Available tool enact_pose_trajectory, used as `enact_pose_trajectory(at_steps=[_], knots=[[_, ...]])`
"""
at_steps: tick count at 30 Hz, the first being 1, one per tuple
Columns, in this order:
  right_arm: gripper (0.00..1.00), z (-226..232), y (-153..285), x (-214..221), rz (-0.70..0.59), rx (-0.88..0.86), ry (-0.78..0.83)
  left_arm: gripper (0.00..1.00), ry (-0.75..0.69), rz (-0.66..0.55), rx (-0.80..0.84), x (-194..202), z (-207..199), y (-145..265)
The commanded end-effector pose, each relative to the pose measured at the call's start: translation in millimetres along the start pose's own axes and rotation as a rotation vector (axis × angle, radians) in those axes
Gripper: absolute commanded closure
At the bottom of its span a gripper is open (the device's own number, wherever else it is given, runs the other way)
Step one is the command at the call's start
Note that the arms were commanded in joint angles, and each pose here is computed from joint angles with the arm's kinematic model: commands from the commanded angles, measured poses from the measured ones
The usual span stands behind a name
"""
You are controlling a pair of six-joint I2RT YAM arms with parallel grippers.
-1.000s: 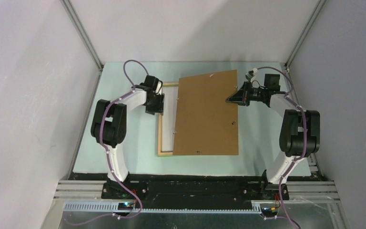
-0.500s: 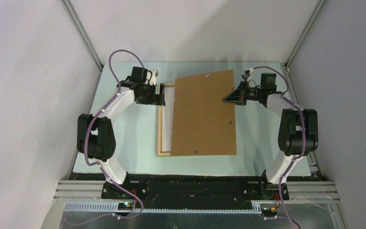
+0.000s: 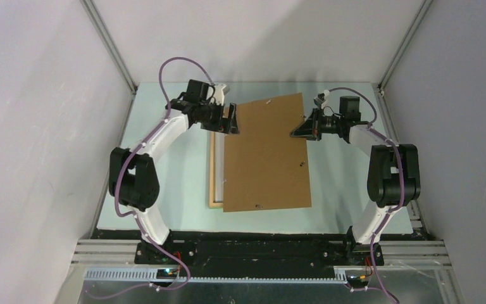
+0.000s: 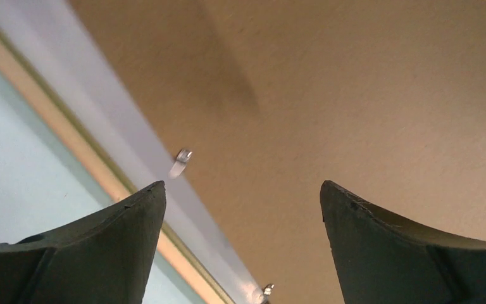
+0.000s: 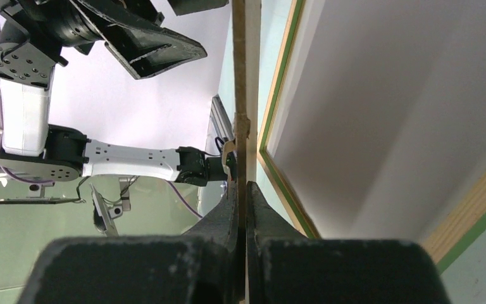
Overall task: Put the photo into the frame
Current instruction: Move the photo frame to the center of the board, then adjust the photo frame item.
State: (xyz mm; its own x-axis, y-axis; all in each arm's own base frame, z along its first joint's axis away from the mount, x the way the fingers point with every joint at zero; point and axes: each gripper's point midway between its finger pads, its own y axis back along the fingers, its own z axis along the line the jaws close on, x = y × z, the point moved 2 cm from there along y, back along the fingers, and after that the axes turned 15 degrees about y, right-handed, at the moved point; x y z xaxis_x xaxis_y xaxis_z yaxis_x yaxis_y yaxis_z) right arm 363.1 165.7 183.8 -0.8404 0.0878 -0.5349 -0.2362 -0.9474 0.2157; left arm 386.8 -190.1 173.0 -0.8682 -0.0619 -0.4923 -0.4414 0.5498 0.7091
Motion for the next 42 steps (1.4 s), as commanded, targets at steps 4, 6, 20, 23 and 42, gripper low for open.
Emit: enact_pose_trajectory(at_steps=[4, 6, 20, 23, 42], knots=[[1.0, 28, 3, -4, 0.017, -0.083, 0.043, 0.07, -0.075, -0.003, 0.067, -13, -26, -12], [1.0, 28, 4, -4, 0.017, -0.082, 0.046, 0.08, -0.078, 0.006, 0.066, -10, -27, -15], [1.0, 31, 6, -4, 0.017, -0.086, 0.051, 0.1, -0.095, 0.022, 0.015, -6, -15, -28], [1.0, 30, 7, -4, 0.018, -0.09, 0.043, 0.1, -0.099, 0.028, 0.015, -6, -13, -30], [1.0, 20, 6, -2, 0.026, -0.107, 0.021, 0.11, -0.105, 0.059, 0.036, 3, -12, -35]])
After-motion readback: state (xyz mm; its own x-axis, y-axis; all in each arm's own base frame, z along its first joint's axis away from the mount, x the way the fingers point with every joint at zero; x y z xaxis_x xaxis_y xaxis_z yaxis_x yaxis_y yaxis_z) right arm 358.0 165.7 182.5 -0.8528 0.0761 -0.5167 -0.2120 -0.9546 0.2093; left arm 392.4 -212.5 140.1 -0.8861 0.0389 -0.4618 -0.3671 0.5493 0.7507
